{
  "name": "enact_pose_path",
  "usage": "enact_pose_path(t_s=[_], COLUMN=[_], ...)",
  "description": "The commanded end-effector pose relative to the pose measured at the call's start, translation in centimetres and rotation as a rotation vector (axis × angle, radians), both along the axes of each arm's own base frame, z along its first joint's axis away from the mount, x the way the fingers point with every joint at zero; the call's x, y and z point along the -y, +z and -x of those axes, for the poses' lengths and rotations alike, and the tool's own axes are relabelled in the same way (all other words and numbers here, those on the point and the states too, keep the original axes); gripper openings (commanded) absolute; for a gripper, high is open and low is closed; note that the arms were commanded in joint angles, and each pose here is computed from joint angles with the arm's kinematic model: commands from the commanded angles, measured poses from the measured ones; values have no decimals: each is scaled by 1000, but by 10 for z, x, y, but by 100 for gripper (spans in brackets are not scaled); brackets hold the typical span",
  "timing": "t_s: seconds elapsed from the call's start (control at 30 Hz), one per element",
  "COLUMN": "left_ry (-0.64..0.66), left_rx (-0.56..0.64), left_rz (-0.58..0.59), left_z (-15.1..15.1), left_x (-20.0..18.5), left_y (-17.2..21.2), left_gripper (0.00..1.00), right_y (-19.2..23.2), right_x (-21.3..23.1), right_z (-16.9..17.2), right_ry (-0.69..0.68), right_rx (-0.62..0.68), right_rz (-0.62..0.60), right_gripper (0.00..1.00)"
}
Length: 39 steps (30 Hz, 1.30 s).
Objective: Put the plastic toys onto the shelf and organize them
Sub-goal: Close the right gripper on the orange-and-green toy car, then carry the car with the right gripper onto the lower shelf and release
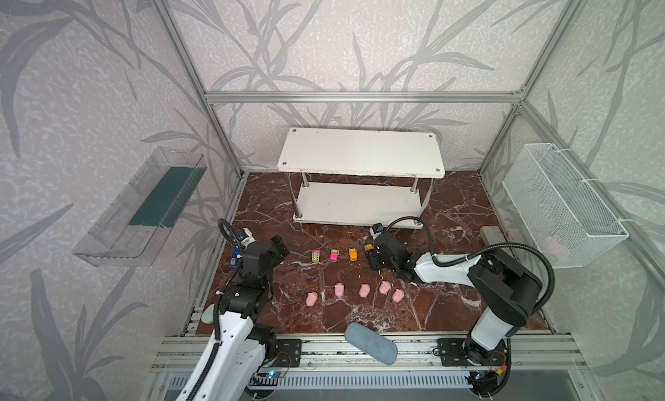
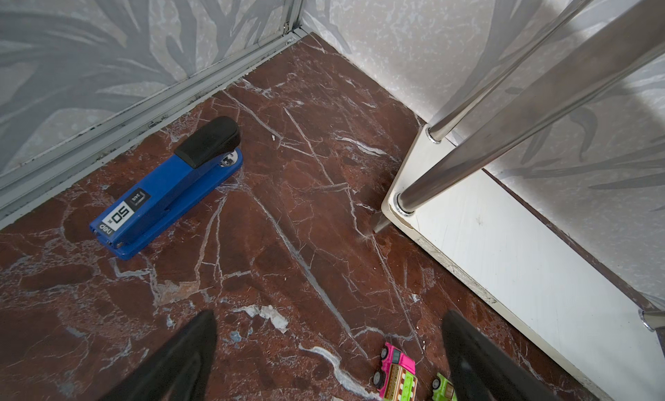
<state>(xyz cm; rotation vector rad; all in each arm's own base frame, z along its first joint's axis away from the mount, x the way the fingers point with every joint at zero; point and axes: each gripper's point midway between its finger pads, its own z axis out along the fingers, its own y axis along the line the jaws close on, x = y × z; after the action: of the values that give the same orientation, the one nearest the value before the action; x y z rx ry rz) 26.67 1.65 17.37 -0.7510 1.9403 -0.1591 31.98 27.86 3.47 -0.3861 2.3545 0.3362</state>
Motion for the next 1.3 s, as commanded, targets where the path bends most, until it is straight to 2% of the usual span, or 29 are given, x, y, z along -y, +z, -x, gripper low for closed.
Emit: enact_pose_path(t_s=[0.0,0.4,0.83,1.13,1.27], left_ry=[14,23,23,26,24], left_rx=[-5,-9,-11,-6,-6], left_rz=[-12,-20,-13,-11,-5], left_z=[0,0,-1,0,-1], left_x=[-3,-4,-4,-4,-3], left_y=[-3,-6,-9,-8,-9], left_gripper=[95,95,95,95,95], right_y=[-1,-7,-4,17,41], right_x=[-6,-12,-5,5,14], right_z=[-10,-20,-22,-15,-11], right_ry=[3,4,-15,-43,-63], right_rx=[1,1,9,18,44], right_rz=[-21,-27,-19,-34,-43], right_gripper=[61,56,29,28,27])
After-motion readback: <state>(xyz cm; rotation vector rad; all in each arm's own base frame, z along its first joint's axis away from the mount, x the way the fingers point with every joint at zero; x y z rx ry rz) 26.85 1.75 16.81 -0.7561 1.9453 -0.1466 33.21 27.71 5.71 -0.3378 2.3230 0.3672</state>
